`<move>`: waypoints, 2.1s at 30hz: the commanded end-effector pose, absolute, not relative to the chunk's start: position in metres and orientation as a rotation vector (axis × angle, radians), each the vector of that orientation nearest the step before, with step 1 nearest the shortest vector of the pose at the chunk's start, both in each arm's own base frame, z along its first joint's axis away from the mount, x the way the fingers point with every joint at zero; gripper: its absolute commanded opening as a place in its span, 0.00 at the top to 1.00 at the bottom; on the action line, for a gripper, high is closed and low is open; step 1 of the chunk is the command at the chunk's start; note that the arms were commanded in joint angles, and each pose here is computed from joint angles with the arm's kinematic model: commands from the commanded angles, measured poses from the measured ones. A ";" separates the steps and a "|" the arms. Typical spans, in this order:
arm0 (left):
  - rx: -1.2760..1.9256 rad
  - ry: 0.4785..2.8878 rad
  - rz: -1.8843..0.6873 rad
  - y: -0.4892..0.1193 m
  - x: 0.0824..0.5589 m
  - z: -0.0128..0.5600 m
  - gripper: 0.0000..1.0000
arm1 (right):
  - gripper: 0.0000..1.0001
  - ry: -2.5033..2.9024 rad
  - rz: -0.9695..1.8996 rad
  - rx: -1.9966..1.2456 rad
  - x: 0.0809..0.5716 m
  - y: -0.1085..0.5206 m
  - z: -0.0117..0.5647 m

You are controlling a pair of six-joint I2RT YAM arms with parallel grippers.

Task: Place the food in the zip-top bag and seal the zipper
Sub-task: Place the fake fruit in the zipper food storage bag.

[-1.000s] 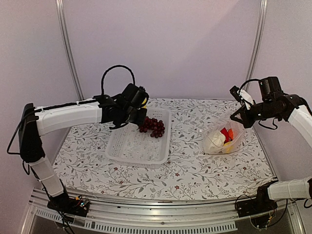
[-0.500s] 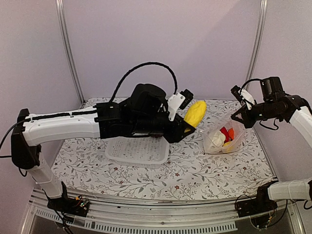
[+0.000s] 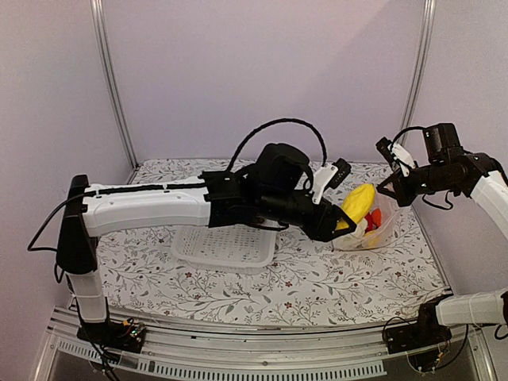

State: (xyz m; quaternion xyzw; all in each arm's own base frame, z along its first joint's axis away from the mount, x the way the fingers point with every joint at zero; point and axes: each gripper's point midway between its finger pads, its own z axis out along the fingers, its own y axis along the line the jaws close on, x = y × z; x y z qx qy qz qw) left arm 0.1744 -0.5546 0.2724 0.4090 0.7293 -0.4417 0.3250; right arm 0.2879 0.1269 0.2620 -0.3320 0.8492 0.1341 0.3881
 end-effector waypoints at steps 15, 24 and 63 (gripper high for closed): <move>0.824 2.227 -1.531 -0.597 0.206 0.244 0.71 | 1.00 2.124 0.357 -0.834 0.285 0.128 0.277; 0.720 2.334 -1.605 -0.616 0.225 0.230 0.72 | 1.00 2.106 0.333 -0.829 0.284 0.125 0.281; 0.933 1.765 -0.749 -0.528 0.225 0.314 0.03 | 1.00 2.080 0.528 -0.786 0.276 0.129 0.281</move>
